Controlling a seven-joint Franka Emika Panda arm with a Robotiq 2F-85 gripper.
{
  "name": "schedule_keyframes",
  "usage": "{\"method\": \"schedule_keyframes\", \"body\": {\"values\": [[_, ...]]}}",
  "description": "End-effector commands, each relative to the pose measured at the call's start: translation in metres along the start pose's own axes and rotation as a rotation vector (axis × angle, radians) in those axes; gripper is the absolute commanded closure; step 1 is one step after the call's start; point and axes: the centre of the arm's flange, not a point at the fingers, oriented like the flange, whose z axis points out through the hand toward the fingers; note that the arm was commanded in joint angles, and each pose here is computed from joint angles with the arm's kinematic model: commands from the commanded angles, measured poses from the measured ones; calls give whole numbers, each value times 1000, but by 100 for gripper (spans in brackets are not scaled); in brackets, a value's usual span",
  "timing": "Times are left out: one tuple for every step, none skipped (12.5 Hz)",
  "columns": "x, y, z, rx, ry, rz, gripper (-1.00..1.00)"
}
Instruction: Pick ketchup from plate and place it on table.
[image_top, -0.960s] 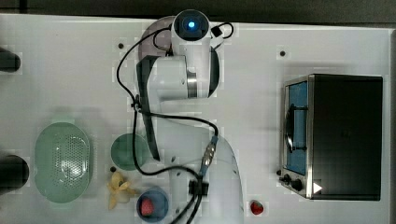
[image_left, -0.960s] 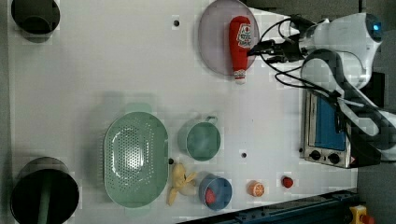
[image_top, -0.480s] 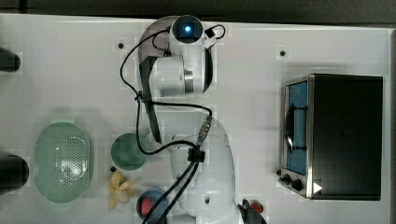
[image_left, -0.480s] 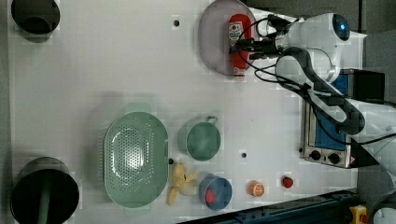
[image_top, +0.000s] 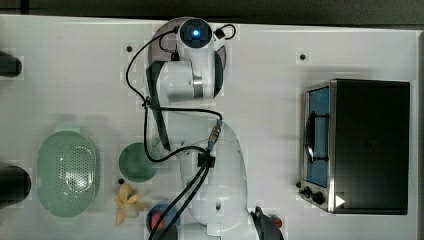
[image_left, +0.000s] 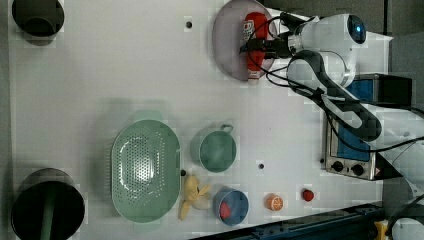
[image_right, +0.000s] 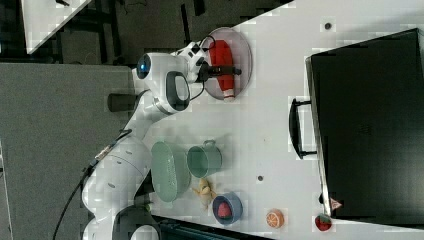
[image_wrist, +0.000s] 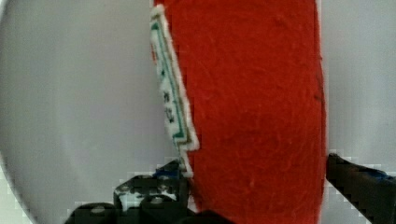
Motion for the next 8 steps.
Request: {"method": "schedule_keyframes", "body": {"values": [[20,15,-32,-11,67,-14,-43],[21,16,-34,-10,71,-13,-27],[21,16,-34,-11,71,-13,-27],[22,16,-37,-10,75,-13,-27],[24,14,-46,-7,86,-14,-27],[26,13,-60,-6,99,-10,-27],[29,14,-80,-6,111,-7,-27],[30,15,-103,-10,115,-1,-27]]}}
